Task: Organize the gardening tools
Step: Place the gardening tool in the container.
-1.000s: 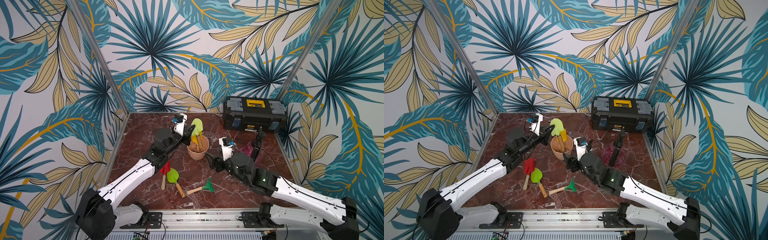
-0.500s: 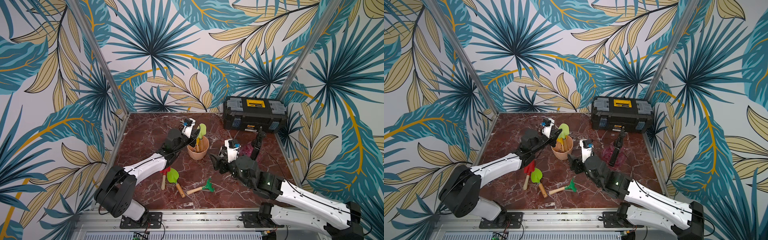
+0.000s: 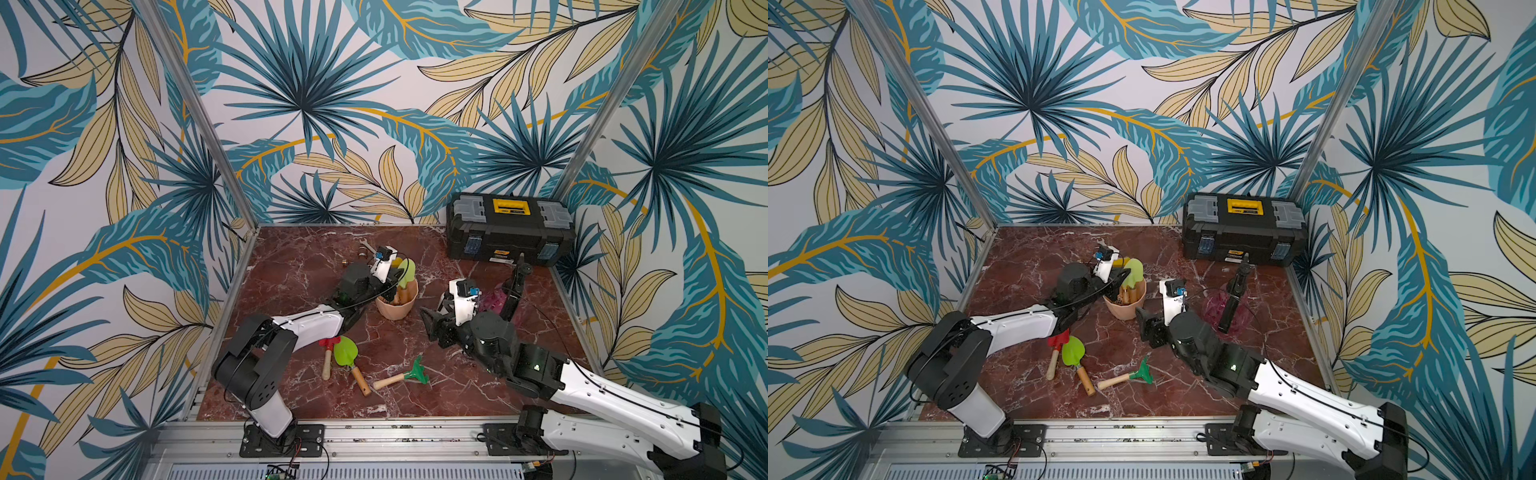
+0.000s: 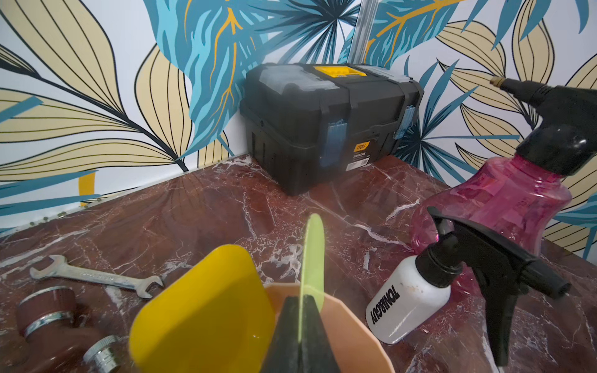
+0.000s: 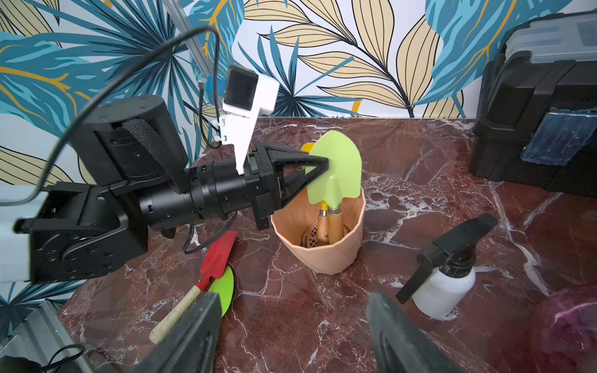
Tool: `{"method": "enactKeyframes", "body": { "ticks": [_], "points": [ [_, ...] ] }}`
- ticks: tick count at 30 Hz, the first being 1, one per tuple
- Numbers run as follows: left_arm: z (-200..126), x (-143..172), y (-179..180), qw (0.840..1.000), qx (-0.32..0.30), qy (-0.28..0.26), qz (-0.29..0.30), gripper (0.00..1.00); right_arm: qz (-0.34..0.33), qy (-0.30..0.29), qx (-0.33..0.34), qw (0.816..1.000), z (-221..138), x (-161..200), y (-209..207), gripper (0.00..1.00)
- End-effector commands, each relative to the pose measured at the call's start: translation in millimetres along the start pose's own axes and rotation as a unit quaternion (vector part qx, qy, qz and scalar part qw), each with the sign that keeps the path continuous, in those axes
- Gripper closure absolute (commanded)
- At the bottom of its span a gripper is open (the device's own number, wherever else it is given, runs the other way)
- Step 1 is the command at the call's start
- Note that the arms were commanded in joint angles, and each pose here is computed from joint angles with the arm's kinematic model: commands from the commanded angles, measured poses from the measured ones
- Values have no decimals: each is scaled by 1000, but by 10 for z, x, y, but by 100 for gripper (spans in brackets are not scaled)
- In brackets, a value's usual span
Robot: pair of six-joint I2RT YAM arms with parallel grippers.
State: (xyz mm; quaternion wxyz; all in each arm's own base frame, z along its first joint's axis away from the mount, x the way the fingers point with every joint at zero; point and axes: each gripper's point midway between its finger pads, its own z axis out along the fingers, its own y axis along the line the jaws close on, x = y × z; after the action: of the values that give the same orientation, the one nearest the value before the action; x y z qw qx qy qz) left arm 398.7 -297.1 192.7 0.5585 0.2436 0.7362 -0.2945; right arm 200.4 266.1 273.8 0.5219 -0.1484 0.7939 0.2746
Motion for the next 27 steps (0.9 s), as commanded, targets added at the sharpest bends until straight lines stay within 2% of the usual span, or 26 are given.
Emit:
{"method": "enactKeyframes", "body": {
  "ticks": [1,6,15,22,27],
  "points": [
    [22,-56,-52,1000,9,-14,13,94,-7,-1,11,1000,22,51,-50,24],
    [44,-13,-54,1000,9,-6,11,88,-12,1,9,1000,28,51,-35,23],
    [20,-149,-29,1000,-2,-1,7,69,-37,32,3,999,96,113,42,17],
    [-183,-521,-56,999,-19,-18,18,64,-75,102,-47,991,180,404,237,16],
    [-357,-728,-38,999,-43,-18,28,62,-90,183,-107,973,273,797,466,17]
  ]
}}
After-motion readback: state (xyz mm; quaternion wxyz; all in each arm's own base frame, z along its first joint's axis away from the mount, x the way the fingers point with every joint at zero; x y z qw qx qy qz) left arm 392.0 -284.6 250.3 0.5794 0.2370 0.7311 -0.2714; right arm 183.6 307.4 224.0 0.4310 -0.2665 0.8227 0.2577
